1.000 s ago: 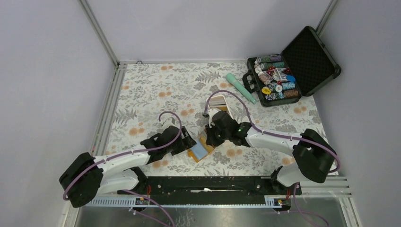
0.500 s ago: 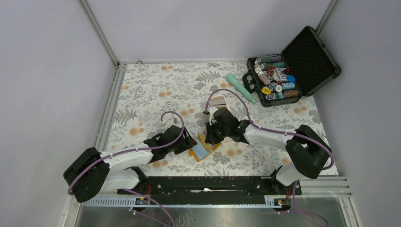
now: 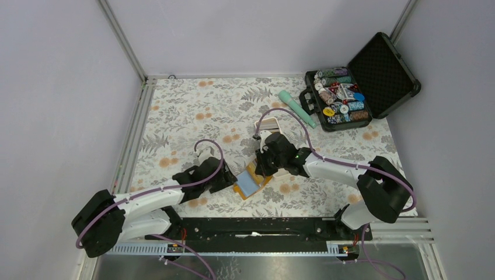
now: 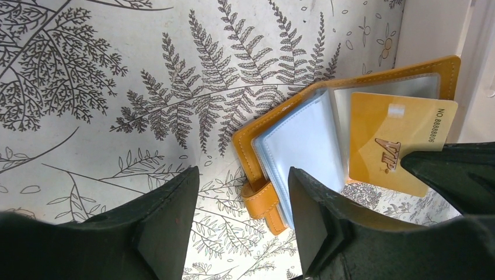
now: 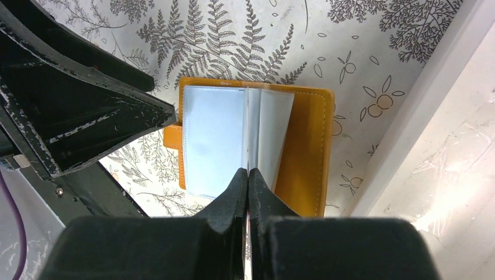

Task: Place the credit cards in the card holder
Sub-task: Insert the credit card into the card holder.

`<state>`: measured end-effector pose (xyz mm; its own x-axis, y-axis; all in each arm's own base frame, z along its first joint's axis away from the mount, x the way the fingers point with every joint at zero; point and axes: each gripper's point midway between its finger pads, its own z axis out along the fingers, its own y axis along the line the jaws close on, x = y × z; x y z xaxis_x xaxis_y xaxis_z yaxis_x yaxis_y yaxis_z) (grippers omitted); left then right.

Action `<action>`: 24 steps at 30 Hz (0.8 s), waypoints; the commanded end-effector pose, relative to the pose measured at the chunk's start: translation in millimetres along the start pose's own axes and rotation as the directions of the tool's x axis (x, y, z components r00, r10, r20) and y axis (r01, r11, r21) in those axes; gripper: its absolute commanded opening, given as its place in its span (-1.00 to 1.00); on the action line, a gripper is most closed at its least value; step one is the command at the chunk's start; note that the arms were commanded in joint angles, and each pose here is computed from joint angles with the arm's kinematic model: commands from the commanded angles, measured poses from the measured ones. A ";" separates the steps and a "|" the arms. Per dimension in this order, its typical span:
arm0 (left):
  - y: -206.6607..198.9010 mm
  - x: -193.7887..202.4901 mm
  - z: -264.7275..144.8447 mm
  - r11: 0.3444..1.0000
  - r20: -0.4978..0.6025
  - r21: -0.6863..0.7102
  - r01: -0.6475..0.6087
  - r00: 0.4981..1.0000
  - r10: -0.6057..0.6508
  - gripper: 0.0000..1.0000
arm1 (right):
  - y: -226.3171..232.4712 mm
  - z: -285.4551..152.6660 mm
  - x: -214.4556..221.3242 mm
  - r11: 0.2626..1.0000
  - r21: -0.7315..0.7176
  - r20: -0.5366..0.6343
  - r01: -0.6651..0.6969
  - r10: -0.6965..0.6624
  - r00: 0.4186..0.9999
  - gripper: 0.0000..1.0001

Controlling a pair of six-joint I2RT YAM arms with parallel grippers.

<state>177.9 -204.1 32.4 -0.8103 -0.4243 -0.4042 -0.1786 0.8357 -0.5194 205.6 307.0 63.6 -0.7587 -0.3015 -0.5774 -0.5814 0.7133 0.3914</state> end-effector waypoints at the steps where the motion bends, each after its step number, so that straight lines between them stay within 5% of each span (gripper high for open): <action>1: -15.2 -3.7 -0.1 0.999 0.007 0.043 0.005 1.000 -0.006 0.19 | -8.3 -4.7 -5.3 0.999 0.040 0.021 0.016 -0.017 1.000 -1.00; 13: -22.8 2.7 6.7 0.997 -0.018 0.075 0.021 1.000 -0.019 0.06 | -7.0 0.9 11.7 0.999 0.017 -0.011 -0.052 0.052 0.999 -1.00; 24: -13.5 6.5 9.9 0.999 -0.022 0.049 0.017 1.000 -0.016 -0.10 | -2.6 -12.8 -13.1 0.994 -0.004 0.078 -0.109 0.109 0.991 -1.00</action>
<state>178.8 -216.6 27.2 -0.8230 -0.4209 -0.3815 -0.1713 0.8242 -0.5397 201.4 297.0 52.7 -0.8102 -0.2420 -0.5339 -0.5041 0.7524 0.4241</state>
